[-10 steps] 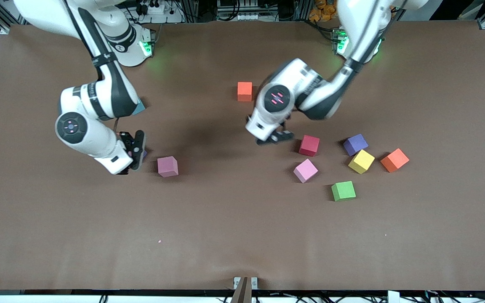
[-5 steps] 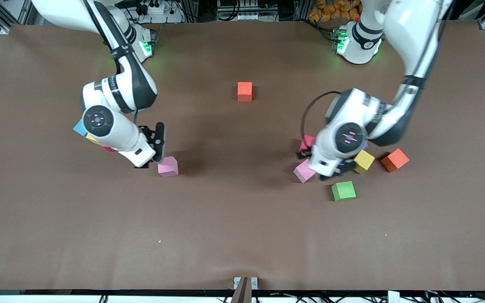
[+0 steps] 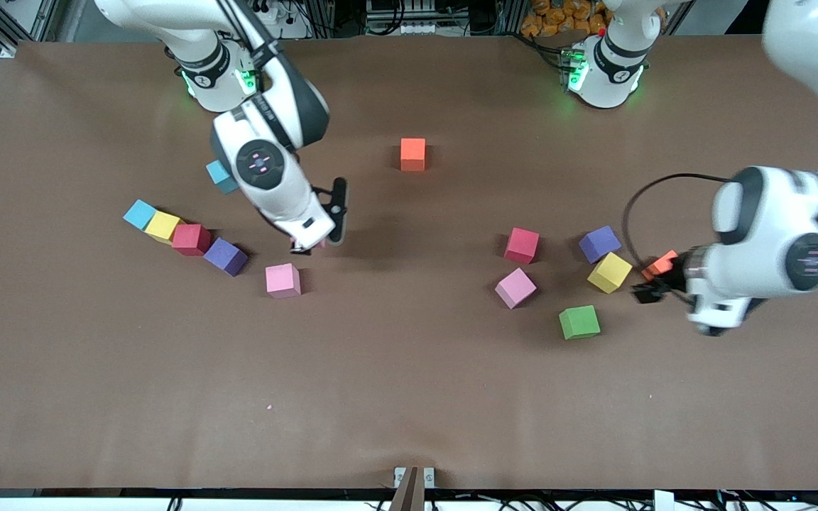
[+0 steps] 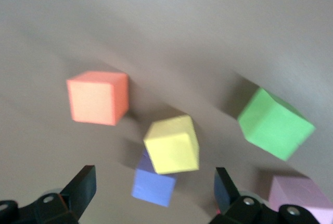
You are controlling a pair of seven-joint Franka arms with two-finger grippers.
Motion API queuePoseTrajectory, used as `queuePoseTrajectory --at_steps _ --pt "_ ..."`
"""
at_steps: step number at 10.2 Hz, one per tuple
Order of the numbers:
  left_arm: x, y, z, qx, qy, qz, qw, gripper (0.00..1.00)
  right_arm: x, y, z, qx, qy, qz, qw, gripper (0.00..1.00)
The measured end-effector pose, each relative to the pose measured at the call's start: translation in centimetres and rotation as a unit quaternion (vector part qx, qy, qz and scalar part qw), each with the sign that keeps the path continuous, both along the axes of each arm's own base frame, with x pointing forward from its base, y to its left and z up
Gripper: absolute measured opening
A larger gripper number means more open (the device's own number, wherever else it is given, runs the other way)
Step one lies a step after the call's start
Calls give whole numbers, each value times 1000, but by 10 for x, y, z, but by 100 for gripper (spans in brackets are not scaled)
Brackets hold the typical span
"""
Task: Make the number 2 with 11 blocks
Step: 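Carry the pink block with the right gripper while the left gripper reaches orange, then place the pink block with the right gripper while the left gripper grasps orange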
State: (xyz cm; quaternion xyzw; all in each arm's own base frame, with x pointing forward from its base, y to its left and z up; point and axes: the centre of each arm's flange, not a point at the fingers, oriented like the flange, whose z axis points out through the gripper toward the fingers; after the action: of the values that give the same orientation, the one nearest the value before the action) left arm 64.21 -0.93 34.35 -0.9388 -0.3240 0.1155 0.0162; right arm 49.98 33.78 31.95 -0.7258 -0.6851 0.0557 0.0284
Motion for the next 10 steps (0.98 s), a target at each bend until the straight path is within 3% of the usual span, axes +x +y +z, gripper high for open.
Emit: queuePoseTrajectory --at_steps 2,5,8,10 --pt "-4 42 -12 1 13 32 999 100 -31 38 -4 -5 0 10 1000 63" --pt "-10 93 -34 -4 29 72 997 100 -96 81 -35 -4 -12 19 1000 63" --pt "-15 98 -54 0 43 106 993 100 -157 95 -53 -19 -8 8 1000 63" --pt "-23 98 -70 1 52 113 992 100 -184 104 -54 -17 -11 9 1000 63"
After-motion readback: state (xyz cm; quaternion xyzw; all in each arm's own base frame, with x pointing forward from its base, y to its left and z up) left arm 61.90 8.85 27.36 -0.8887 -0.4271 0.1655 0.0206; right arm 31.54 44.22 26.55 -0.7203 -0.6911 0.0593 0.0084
